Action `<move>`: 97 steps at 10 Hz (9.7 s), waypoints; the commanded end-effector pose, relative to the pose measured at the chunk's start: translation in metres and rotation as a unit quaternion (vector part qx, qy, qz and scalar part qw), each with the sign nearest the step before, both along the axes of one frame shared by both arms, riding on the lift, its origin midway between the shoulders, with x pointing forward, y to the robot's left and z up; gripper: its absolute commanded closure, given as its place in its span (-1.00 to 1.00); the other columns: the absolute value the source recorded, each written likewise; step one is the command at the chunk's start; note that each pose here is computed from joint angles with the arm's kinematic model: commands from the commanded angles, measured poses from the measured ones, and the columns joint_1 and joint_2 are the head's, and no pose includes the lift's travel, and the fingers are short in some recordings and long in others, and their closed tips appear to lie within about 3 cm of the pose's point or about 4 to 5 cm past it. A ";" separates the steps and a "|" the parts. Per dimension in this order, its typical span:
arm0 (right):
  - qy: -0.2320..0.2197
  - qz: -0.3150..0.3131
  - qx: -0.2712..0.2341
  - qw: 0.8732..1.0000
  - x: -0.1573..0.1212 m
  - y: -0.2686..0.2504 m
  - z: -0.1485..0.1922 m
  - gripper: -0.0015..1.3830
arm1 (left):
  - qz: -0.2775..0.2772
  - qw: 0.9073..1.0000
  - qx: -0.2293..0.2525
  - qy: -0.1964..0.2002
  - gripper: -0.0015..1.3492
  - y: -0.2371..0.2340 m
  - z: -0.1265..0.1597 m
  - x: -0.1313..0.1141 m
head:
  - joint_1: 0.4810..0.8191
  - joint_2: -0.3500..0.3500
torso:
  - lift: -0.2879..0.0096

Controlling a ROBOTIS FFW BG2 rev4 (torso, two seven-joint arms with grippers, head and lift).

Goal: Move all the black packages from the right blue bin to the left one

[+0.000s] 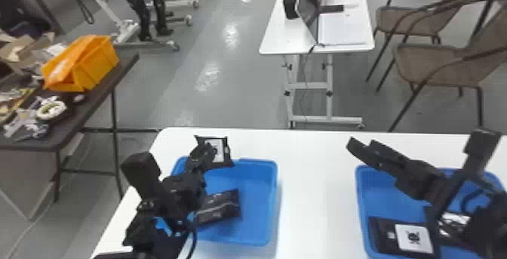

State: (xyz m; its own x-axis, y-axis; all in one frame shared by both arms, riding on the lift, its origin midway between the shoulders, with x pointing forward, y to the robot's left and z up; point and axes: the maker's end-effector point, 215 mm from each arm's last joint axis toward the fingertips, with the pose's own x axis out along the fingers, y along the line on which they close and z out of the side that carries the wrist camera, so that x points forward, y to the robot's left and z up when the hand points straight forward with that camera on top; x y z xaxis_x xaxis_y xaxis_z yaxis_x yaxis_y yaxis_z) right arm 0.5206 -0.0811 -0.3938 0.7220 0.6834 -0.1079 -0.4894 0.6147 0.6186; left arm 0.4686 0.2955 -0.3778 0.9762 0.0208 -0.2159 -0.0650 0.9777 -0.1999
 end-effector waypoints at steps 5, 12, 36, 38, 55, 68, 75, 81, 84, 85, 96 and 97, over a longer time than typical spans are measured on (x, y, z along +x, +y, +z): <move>0.077 -0.069 -0.113 0.988 -0.057 -0.083 -0.067 -0.51 | -0.022 0.975 0.223 0.008 -0.82 0.012 -0.004 -0.019 | 0.27 0.54 | 0.67; 0.185 -0.131 -0.203 0.953 -0.087 -0.179 -0.101 -0.48 | -0.006 0.985 0.172 -0.029 -0.85 0.020 0.016 -0.018 | 0.27 0.24 | 0.67; 0.245 -0.062 -0.162 0.954 -0.083 -0.109 -0.137 0.63 | -0.004 0.988 0.152 -0.036 -0.84 0.021 0.018 -0.019 | 0.27 0.50 | 0.67; 0.235 -0.085 -0.159 0.955 -0.086 -0.138 -0.109 0.63 | -0.003 0.988 0.152 -0.041 -0.84 0.022 0.021 -0.017 | 0.27 0.45 | 0.67; 0.003 0.182 0.052 0.982 0.015 0.083 0.080 0.63 | -0.185 0.941 -0.281 -0.033 -0.89 -0.154 0.077 0.036 | 0.27 0.52 | 0.67; -0.003 0.170 0.062 0.983 0.021 0.084 0.071 -0.53 | -0.219 0.927 -0.305 -0.011 0.81 -0.162 0.070 0.037 | 0.27 0.39 | 0.67; 0.027 -0.017 -0.059 0.998 -0.007 -0.069 -0.009 -0.53 | 0.000 0.991 0.111 0.076 0.81 0.030 -0.046 -0.020 | 0.27 0.55 | 0.67; 0.062 -0.073 -0.168 0.981 -0.035 -0.130 -0.038 -0.53 | -0.008 0.981 0.172 0.088 -0.84 0.024 -0.035 -0.029 | 0.27 0.45 | 0.67; 0.095 -0.113 -0.215 0.965 -0.061 -0.166 -0.066 -0.53 | -0.003 0.986 0.160 0.048 -0.39 0.025 -0.008 -0.021 | 0.27 0.34 | 0.67; 0.111 -0.120 -0.233 0.959 -0.071 -0.176 -0.082 -0.53 | -0.003 0.987 0.154 0.042 -0.38 0.025 -0.004 -0.020 | 0.27 0.30 | 0.67; 0.184 -0.158 -0.286 0.927 -0.090 -0.216 -0.182 -0.53 | 0.005 0.993 0.120 0.022 -0.38 0.030 0.005 -0.018 | 0.27 0.11 | 0.67; 0.174 -0.157 -0.287 0.929 -0.080 -0.212 -0.182 -0.53 | 0.005 0.993 0.116 0.025 -0.38 0.031 0.002 -0.020 | 0.27 0.11 | 0.67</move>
State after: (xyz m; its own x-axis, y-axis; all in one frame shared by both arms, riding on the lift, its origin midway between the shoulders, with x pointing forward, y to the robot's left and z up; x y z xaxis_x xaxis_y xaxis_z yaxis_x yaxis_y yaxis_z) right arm 0.4351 -0.2953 -0.5759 0.7235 0.2012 -0.6603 -0.0563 0.9706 0.2340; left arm 0.4493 0.3269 -0.3747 0.9645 0.0857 -0.2499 -0.0781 0.9961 0.0402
